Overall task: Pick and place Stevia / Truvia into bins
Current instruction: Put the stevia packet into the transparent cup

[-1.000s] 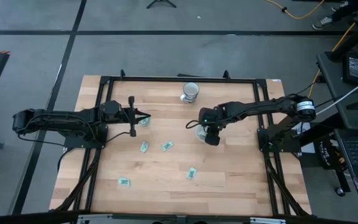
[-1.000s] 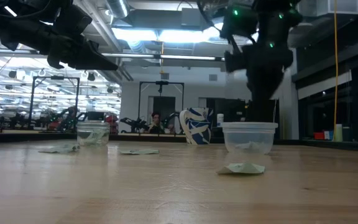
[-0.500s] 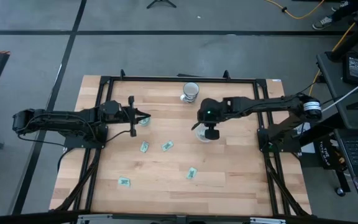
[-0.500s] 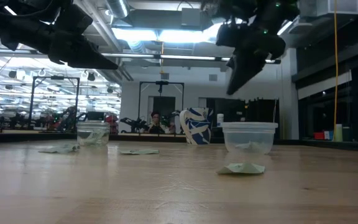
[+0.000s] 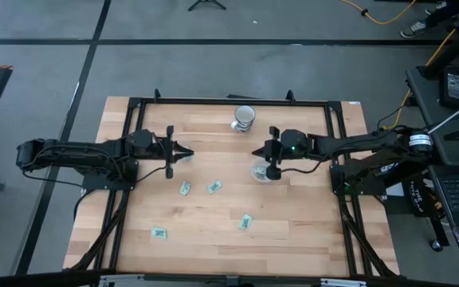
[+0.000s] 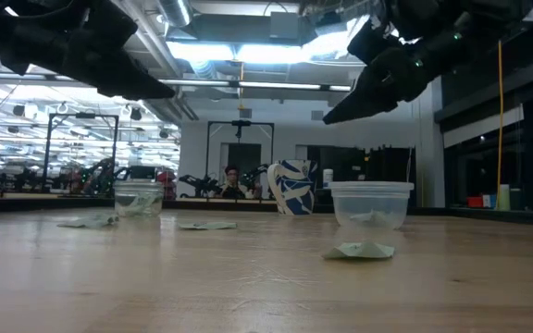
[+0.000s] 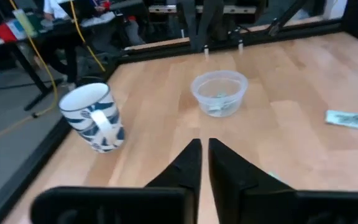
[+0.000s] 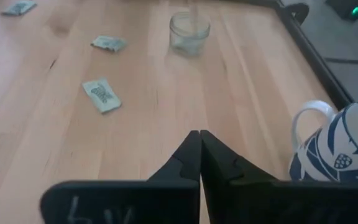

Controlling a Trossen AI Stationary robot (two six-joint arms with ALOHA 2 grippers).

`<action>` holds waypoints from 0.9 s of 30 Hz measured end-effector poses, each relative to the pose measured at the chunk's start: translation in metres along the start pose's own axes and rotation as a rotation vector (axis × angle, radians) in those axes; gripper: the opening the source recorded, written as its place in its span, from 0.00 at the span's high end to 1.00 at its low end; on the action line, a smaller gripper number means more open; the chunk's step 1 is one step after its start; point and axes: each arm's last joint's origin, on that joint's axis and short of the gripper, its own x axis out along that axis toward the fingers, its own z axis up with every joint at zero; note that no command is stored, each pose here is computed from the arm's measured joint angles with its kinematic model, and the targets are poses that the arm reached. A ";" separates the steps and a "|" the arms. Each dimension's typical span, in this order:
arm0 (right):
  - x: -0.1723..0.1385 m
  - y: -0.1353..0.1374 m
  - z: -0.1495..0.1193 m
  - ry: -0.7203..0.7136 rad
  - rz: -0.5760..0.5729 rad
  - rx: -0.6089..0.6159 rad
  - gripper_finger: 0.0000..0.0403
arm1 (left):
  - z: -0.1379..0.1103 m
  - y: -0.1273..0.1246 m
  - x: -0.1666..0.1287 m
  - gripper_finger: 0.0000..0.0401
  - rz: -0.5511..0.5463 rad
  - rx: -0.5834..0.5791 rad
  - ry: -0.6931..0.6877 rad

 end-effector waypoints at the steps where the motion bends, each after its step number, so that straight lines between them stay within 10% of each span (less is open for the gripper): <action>1: 0.000 0.000 -0.001 -0.007 -0.001 0.000 0.98 | 0.001 -0.001 0.000 0.91 -0.003 -0.013 -0.006; 15: 0.000 0.000 0.000 -0.041 -0.006 0.001 0.98 | 0.005 -0.029 0.005 0.55 -0.021 -0.151 0.013; 27: 0.000 0.000 0.000 -0.042 -0.006 -0.002 0.95 | 0.028 -0.070 0.004 0.52 -0.030 -0.170 0.298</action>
